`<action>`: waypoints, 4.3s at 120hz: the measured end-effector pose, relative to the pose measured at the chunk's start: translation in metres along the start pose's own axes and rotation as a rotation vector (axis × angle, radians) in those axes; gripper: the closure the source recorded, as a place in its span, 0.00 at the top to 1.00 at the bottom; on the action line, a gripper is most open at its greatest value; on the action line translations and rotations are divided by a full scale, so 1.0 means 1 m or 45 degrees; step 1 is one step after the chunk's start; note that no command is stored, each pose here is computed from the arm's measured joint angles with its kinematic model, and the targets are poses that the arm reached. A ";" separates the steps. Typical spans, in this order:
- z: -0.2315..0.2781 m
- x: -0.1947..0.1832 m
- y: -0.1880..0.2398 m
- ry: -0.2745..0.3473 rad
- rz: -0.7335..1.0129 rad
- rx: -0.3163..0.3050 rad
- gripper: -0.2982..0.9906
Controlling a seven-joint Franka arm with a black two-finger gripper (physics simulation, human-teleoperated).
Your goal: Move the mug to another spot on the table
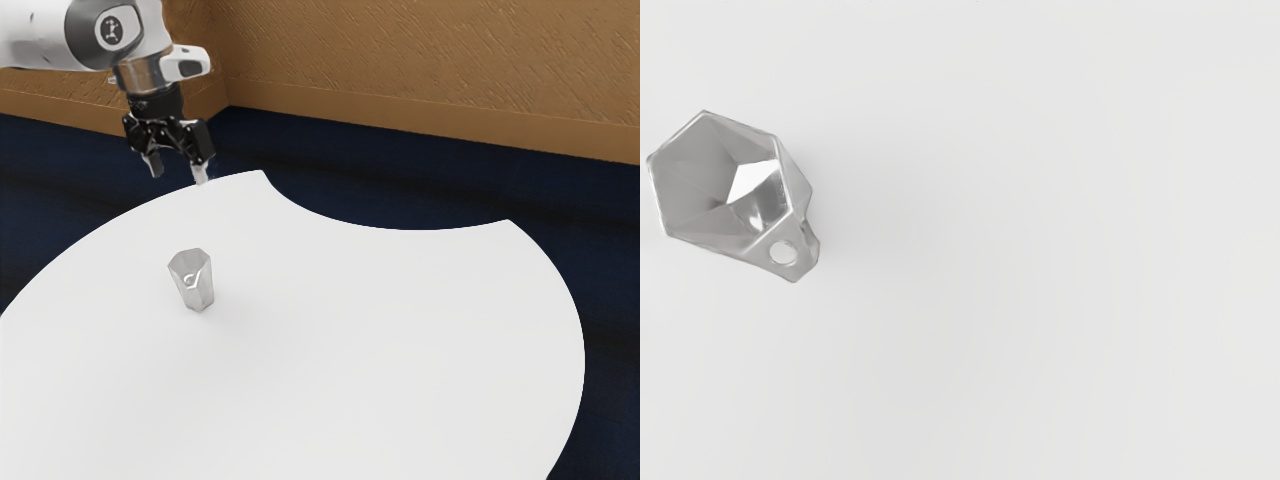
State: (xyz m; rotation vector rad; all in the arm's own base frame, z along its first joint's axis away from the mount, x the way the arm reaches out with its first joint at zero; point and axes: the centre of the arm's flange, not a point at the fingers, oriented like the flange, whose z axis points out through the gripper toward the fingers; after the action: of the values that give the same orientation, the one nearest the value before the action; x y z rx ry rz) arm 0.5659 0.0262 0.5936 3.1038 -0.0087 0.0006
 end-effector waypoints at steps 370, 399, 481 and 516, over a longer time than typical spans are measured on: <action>0.329 -0.002 -0.066 0.392 -0.854 0.108 0.50; 0.335 -0.001 -0.072 0.406 -0.864 0.113 0.48; 0.343 0.000 -0.081 0.437 -0.801 0.158 0.33; 0.334 0.002 -0.085 0.508 -0.690 0.196 0.29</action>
State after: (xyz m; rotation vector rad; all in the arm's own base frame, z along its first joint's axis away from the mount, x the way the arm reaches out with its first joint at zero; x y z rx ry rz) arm 0.5687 0.0981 0.2570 3.0751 0.8700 0.6223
